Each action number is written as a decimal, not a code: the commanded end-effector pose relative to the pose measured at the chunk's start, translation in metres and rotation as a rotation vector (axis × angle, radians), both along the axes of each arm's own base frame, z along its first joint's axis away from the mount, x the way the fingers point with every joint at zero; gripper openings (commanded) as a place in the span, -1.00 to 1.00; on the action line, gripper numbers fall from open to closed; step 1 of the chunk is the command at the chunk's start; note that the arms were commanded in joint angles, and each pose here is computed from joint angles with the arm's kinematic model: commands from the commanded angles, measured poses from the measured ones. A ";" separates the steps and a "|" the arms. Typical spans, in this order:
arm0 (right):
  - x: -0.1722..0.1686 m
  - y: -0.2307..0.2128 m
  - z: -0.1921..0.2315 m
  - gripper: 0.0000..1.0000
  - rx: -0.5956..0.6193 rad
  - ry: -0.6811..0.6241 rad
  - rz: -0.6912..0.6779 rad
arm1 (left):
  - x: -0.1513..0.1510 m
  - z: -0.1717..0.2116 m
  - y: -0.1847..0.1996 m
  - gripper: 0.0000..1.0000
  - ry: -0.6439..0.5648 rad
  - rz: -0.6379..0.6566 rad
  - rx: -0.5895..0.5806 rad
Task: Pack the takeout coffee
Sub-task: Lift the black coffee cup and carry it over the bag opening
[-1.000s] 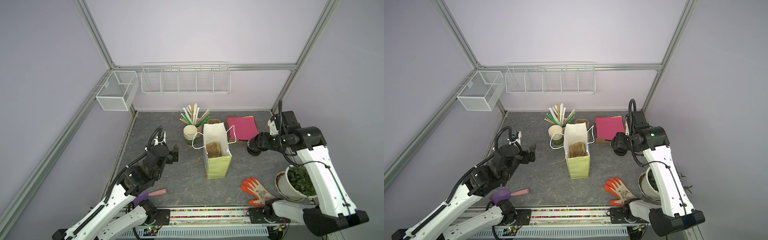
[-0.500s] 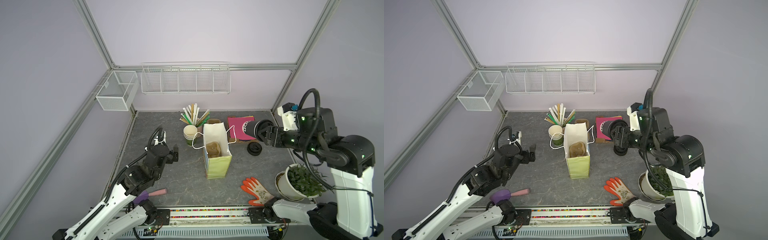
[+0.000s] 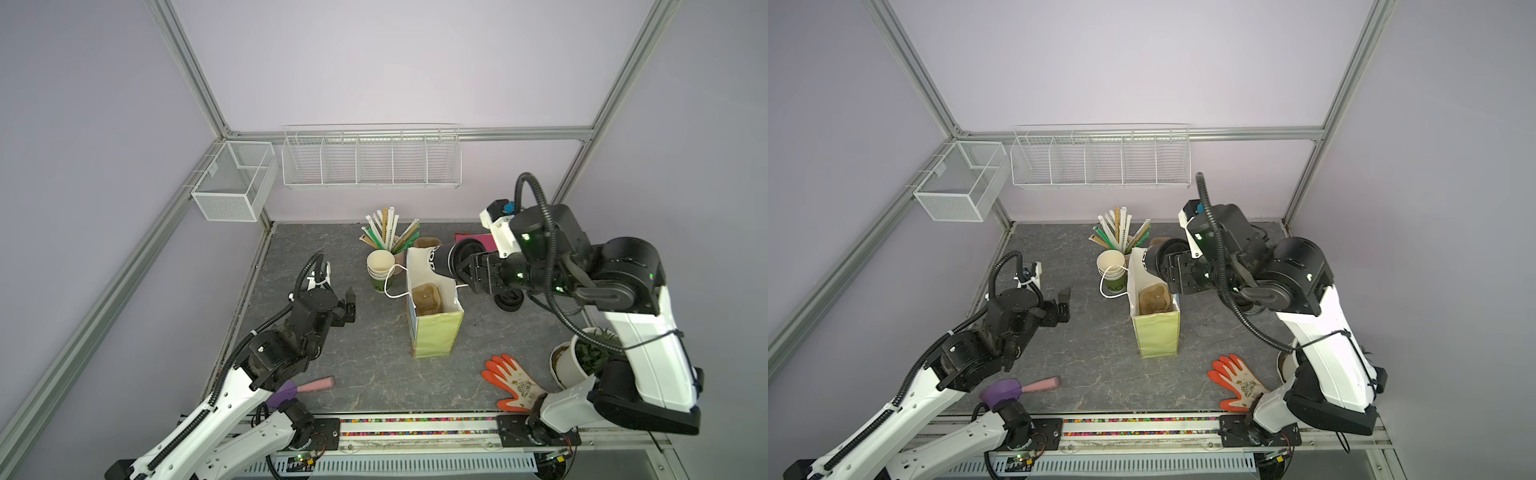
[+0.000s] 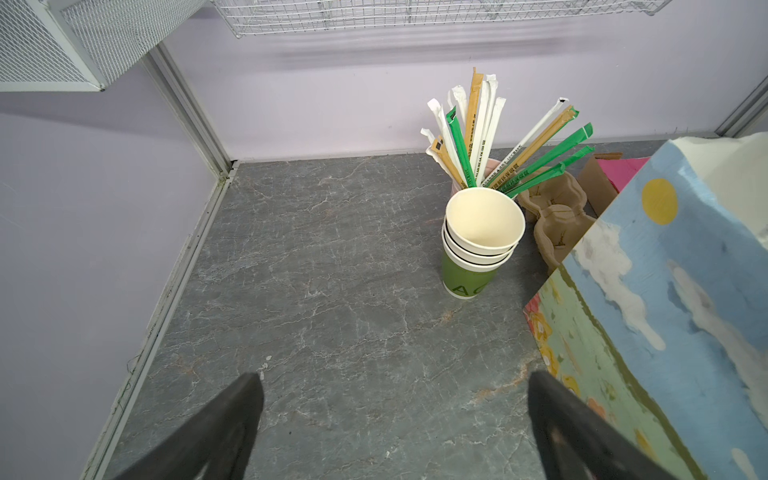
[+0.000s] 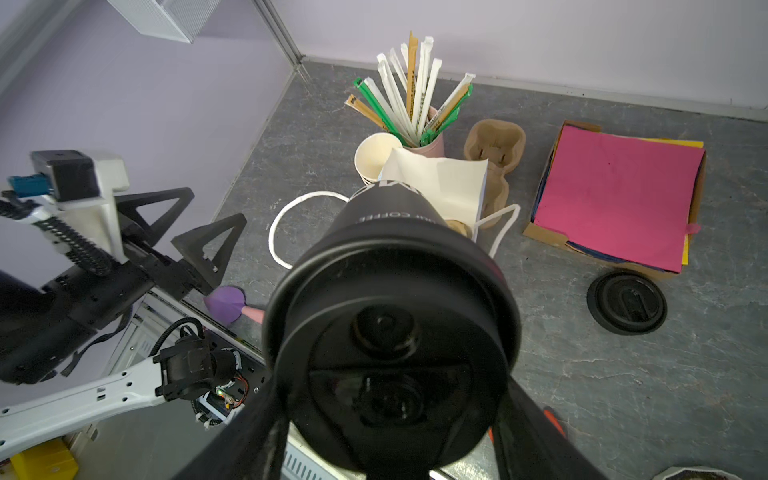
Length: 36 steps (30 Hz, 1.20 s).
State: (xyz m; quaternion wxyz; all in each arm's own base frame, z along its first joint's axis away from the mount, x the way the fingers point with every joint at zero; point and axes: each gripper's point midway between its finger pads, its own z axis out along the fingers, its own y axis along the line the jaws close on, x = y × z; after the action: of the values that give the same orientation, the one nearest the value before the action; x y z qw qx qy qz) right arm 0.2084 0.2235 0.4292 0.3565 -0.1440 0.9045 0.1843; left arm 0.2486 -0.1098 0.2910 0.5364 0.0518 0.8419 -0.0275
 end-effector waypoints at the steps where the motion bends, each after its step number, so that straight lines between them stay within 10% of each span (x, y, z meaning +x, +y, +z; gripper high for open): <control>1: 0.006 0.011 -0.028 0.23 -0.103 0.067 -0.042 | -0.002 -0.001 0.003 0.98 0.010 0.000 0.011; 14: 0.020 0.028 -0.101 0.24 -0.399 0.250 -0.040 | -0.003 -0.002 0.001 0.98 0.016 -0.012 0.005; 36: 0.010 0.006 -0.149 0.20 -0.433 0.506 -0.135 | -0.003 -0.006 -0.002 0.98 0.034 -0.025 0.010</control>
State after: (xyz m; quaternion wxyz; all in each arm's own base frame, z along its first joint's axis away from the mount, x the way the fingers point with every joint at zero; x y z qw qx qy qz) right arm 0.2526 0.2661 0.2823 0.1613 -0.1175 0.9793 0.0329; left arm 0.2472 -0.1128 0.2876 0.5294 0.0593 0.8457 -0.0332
